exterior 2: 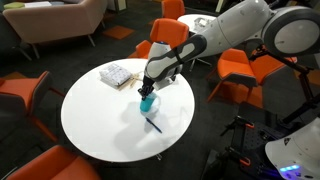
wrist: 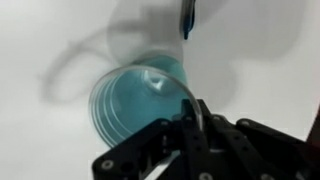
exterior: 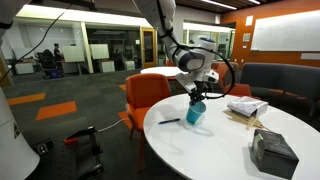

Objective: Move the cup slightly on the table

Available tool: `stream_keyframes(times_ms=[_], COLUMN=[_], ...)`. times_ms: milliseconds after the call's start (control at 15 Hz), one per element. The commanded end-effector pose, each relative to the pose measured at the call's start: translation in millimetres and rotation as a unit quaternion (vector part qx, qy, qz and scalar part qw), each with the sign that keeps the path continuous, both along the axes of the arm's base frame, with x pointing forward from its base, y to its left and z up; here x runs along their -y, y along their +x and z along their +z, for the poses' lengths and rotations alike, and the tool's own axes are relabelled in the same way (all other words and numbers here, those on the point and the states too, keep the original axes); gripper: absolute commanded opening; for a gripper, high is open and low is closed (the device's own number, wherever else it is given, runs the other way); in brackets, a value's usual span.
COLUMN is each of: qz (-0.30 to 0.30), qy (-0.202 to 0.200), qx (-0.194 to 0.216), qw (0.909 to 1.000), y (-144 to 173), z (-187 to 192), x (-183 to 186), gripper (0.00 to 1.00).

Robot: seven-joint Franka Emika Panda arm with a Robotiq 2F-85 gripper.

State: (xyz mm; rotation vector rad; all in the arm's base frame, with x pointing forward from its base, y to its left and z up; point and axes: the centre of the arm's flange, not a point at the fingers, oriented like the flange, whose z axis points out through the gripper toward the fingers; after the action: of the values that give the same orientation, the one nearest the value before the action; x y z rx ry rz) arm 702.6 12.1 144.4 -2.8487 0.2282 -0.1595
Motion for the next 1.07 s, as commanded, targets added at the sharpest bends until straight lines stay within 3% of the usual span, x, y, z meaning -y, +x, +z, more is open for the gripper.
stream_keyframes(times_ms=[0,200,467,533,600,800,1000], qz=[0.018,0.034,0.042,0.044,0.043,0.05,0.051], qy=[-0.074,-0.13,-0.148,-0.153,-0.161,-0.177,-0.163], qx=[-0.007,-0.004,-0.003,-0.004,-0.007,-0.015,-0.019], qw=[0.9971,0.991,0.9881,0.9873,0.9859,0.9828,0.9851], y=[18,23,23,23,22,17,4], z=[1,-2,7,10,14,26,56], x=[-16,-33,-59,-63,-67,-74,-79], gripper=[0.0,0.0,0.0,0.25,0.26,0.51,0.75])
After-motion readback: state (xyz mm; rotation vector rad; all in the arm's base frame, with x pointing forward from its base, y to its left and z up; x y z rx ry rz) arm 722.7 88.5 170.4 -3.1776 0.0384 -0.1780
